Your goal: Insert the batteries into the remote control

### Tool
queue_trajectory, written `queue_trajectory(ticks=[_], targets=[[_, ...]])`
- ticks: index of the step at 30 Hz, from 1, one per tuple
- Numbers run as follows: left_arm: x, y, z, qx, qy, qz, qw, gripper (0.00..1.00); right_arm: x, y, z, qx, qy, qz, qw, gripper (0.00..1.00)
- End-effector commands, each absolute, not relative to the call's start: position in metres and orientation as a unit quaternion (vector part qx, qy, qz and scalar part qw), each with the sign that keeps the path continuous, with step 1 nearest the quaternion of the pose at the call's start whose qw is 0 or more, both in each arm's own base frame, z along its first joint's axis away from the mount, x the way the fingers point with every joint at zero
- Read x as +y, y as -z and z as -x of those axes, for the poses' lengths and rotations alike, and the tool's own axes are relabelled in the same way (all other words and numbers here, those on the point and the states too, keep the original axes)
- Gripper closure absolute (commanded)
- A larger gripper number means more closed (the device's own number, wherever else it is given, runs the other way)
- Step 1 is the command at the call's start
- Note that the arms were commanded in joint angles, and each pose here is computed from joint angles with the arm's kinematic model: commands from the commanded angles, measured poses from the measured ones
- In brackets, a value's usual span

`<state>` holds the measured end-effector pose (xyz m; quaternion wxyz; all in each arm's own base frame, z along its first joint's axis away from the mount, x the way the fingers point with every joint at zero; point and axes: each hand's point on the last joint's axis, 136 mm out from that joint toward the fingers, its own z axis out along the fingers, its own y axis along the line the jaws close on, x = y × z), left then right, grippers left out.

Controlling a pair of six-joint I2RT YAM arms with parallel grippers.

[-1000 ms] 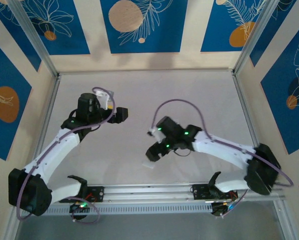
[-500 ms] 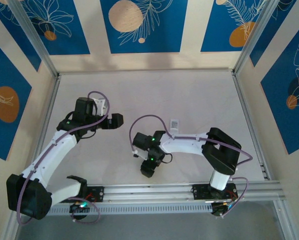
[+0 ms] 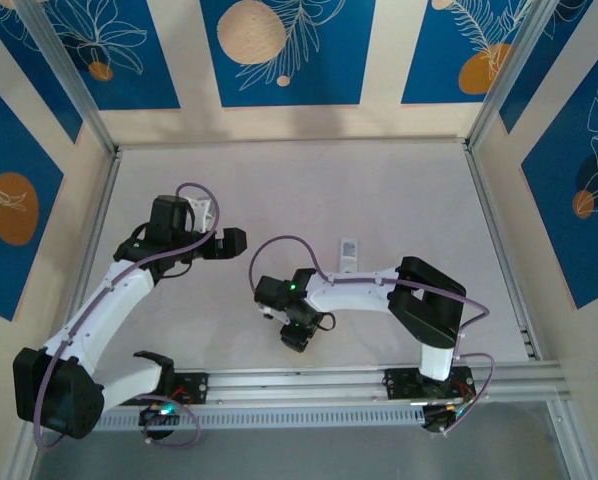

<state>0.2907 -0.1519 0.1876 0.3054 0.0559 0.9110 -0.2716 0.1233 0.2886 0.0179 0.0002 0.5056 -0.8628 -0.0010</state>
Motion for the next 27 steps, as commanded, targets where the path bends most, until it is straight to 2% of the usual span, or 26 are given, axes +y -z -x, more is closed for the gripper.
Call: queue_trajectory(ticks=[1, 7, 16, 22, 27], targets=[[-0.145, -0.185, -0.288, 0.915, 0.258, -0.056, 0.306, 0.00, 0.292, -0.029, -0.128, -0.863, -0.005, -0.504, -0.018, 0.43], [-0.144, -0.185, -0.289, 0.916, 0.256, -0.051, 0.306, 0.00, 0.296, -0.043, -0.127, -0.861, 0.016, -0.507, -0.038, 0.41], [-0.146, -0.186, -0.290, 0.914, 0.261, -0.051, 0.305, 0.00, 0.296, -0.019, -0.125, -0.860, 0.019, -0.509, -0.012, 0.40], [-0.148, -0.183, -0.291, 0.915, 0.266, -0.051, 0.300, 0.00, 0.292, -0.012, -0.124, -0.863, 0.020, -0.505, -0.002, 0.44], [-0.149, -0.185, -0.292, 0.913, 0.267, -0.052, 0.303, 0.00, 0.286, -0.008, -0.122, -0.864, 0.012, -0.503, 0.010, 0.52]])
